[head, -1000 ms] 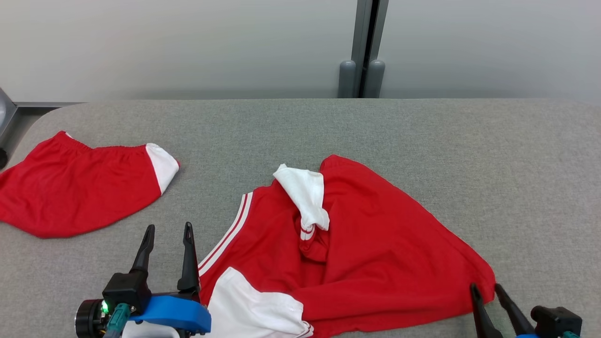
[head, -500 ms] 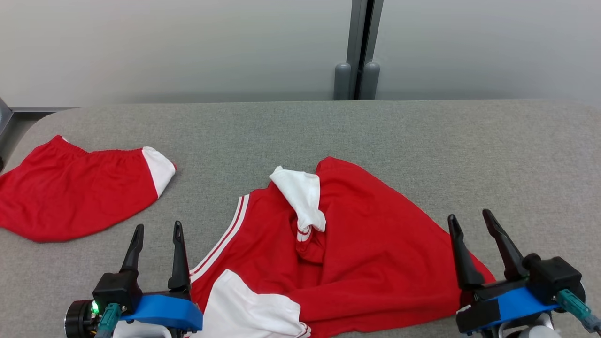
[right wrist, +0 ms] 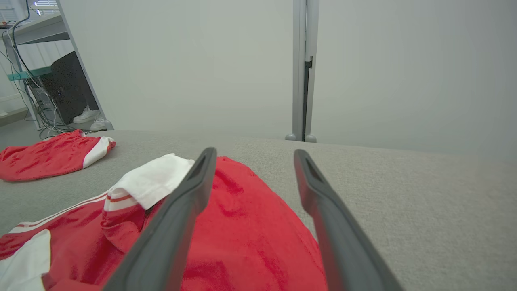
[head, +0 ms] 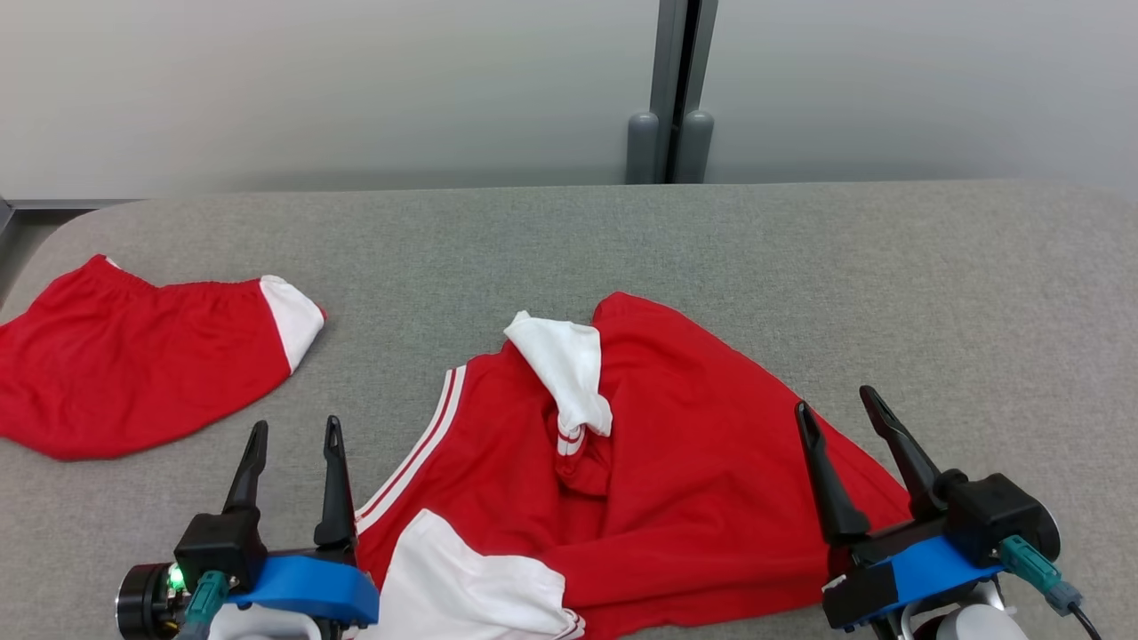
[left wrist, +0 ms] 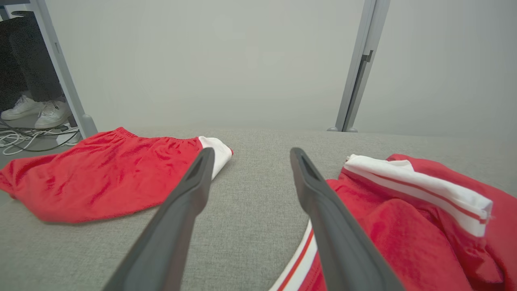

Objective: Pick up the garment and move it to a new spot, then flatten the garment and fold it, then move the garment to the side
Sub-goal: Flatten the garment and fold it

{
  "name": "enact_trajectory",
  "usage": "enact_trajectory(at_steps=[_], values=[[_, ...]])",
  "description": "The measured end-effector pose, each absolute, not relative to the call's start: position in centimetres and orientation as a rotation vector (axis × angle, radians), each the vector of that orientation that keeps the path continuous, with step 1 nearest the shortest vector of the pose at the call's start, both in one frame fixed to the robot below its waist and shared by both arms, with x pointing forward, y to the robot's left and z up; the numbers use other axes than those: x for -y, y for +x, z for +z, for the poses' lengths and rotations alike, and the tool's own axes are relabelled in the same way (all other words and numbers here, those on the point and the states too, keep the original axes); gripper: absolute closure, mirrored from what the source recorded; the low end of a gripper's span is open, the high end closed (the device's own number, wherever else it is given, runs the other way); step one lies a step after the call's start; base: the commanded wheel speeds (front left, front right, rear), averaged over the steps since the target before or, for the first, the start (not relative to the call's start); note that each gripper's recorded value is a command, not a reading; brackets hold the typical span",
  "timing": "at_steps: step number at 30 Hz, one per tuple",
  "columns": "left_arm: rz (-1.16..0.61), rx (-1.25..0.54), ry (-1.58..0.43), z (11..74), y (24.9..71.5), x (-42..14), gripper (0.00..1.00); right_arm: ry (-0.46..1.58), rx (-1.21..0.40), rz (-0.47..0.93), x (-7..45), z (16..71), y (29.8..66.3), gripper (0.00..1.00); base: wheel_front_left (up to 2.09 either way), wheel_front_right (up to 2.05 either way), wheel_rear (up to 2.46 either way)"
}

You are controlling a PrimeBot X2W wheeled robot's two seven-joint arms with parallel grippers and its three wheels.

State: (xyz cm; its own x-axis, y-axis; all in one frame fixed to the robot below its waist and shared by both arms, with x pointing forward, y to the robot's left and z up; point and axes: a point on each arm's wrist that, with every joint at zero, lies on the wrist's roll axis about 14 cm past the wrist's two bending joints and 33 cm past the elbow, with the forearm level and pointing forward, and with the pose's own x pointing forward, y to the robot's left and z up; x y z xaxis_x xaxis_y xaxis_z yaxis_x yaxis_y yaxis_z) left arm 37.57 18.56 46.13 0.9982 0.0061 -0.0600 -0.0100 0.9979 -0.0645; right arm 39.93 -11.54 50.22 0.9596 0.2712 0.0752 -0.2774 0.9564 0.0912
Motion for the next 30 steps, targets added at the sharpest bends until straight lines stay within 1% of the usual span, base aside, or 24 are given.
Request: enact_trajectory(at_steps=[5, 10, 17, 20, 24, 30], values=[[-0.041, -0.053, -0.038, 46.4, 38.9, -17.6, 0.00, 0.100, 0.041, 0.267, 11.9, 49.5, 40.1, 0.00, 0.00, 0.00, 0.00], [-0.124, -0.029, -0.005, 47.3, 41.7, -15.7, 0.00, 0.097, 0.032, 0.256, 12.4, 49.2, 40.3, 0.00, 0.00, 0.00, 0.00], [-0.229, -0.066, 0.043, 46.5, 45.7, -13.5, 0.00, 0.086, 0.018, 0.222, 13.7, 48.6, 40.8, 0.00, 0.00, 0.00, 0.00], [-0.266, -0.116, 0.065, 45.0, 46.9, -12.7, 0.00, 0.080, 0.010, 0.204, 14.4, 48.3, 40.9, 0.00, 0.00, 0.00, 0.00], [-0.315, -0.213, 0.089, 42.2, 47.3, -11.5, 0.00, 0.075, 0.000, 0.180, 15.3, 48.0, 41.0, 0.00, 0.00, 0.00, 0.00], [-0.348, -0.391, 0.124, 37.5, 46.2, -11.3, 0.00, 0.070, -0.011, 0.156, 16.1, 47.6, 41.0, 0.00, 0.00, 0.00, 0.00]])
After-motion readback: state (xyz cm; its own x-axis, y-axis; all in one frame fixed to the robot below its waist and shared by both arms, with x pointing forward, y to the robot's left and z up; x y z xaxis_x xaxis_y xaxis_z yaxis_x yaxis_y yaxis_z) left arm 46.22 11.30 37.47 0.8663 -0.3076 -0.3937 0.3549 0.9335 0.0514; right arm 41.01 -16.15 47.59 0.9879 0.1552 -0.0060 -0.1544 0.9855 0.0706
